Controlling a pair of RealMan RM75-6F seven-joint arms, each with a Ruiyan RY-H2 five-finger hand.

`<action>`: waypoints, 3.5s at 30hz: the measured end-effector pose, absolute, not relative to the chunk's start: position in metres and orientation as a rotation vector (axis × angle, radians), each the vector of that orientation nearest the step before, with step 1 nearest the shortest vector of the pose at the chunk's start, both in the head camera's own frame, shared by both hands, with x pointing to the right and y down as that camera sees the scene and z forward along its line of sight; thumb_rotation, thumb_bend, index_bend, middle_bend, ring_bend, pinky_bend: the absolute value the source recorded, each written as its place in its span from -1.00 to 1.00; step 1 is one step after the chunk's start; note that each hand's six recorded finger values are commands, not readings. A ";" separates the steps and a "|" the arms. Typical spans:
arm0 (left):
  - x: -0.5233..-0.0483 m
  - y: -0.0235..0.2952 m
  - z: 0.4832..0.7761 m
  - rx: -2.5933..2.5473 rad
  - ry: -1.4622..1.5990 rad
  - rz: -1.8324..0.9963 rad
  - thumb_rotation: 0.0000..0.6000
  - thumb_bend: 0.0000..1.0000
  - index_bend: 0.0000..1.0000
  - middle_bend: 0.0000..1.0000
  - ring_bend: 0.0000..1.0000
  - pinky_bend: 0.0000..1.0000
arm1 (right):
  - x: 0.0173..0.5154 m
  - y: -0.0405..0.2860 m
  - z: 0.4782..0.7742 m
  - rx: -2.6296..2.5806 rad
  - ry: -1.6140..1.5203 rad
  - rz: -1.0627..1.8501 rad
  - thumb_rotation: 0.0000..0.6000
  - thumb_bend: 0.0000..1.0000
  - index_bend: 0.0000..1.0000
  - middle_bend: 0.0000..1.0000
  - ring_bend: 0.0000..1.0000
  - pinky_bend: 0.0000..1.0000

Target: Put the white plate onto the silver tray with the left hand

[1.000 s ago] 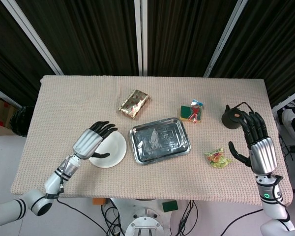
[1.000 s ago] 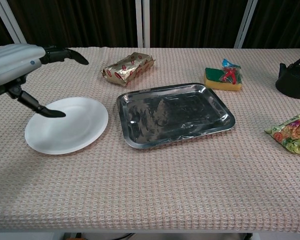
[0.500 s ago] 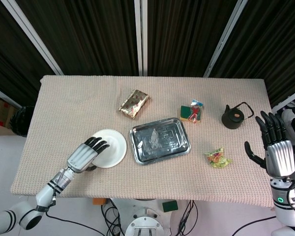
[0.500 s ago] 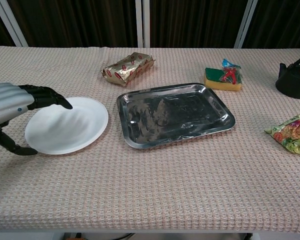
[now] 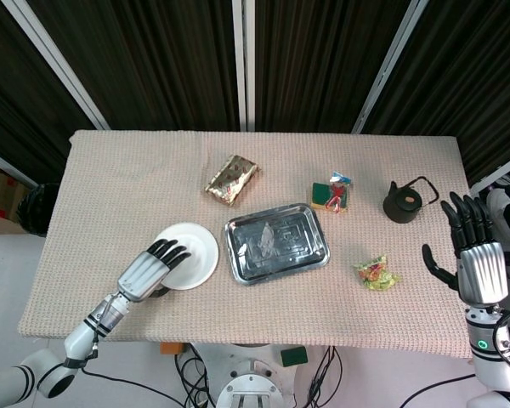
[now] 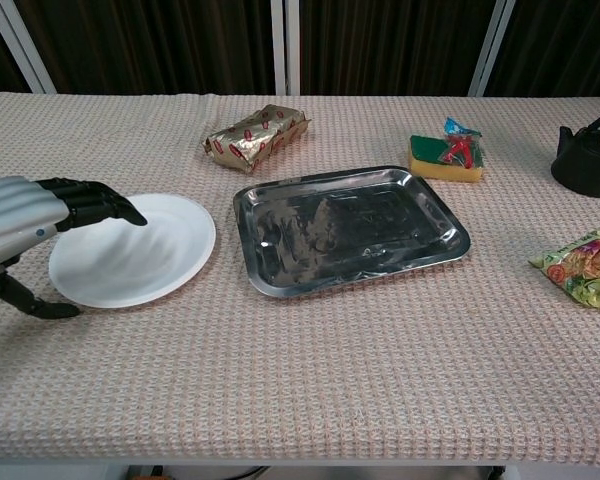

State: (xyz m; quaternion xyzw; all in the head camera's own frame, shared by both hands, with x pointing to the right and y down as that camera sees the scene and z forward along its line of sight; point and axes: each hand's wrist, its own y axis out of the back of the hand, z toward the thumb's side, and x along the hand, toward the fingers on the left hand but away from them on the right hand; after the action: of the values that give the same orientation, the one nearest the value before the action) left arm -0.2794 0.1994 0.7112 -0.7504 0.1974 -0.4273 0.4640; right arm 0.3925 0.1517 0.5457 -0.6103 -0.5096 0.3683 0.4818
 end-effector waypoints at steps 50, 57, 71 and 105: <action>-0.270 0.188 0.729 -1.775 0.696 -0.860 1.00 -0.01 0.35 -0.37 -0.70 -0.64 | 0.394 0.154 0.552 -1.490 -1.241 0.920 1.00 -0.22 -1.00 -1.00 -1.00 -1.00; -0.280 0.175 0.716 -1.736 0.783 -0.825 1.00 0.02 0.39 -0.35 -0.70 -0.64 | 0.394 0.154 0.551 -1.490 -1.241 0.920 1.00 -0.22 -1.00 -1.00 -1.00 -1.00; -0.303 0.148 0.691 -1.618 0.858 -0.811 1.00 0.02 0.46 -0.32 -0.68 -0.64 | 0.395 0.155 0.549 -1.488 -1.245 0.912 1.00 -0.20 -1.00 -1.00 -1.00 -1.00; -0.162 0.114 0.691 -1.871 1.024 -0.489 1.00 0.09 0.67 -0.17 -0.63 -0.63 | 0.406 0.151 0.537 -1.435 -1.272 0.906 1.00 -0.17 -1.00 -1.00 -1.00 -1.00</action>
State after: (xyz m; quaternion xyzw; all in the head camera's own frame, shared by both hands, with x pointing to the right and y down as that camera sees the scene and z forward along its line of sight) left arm -0.1622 0.1140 0.6905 -0.7596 0.4159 -0.1986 0.4590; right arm 0.4060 0.1508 0.5371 -0.5905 -0.5233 0.3726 0.4885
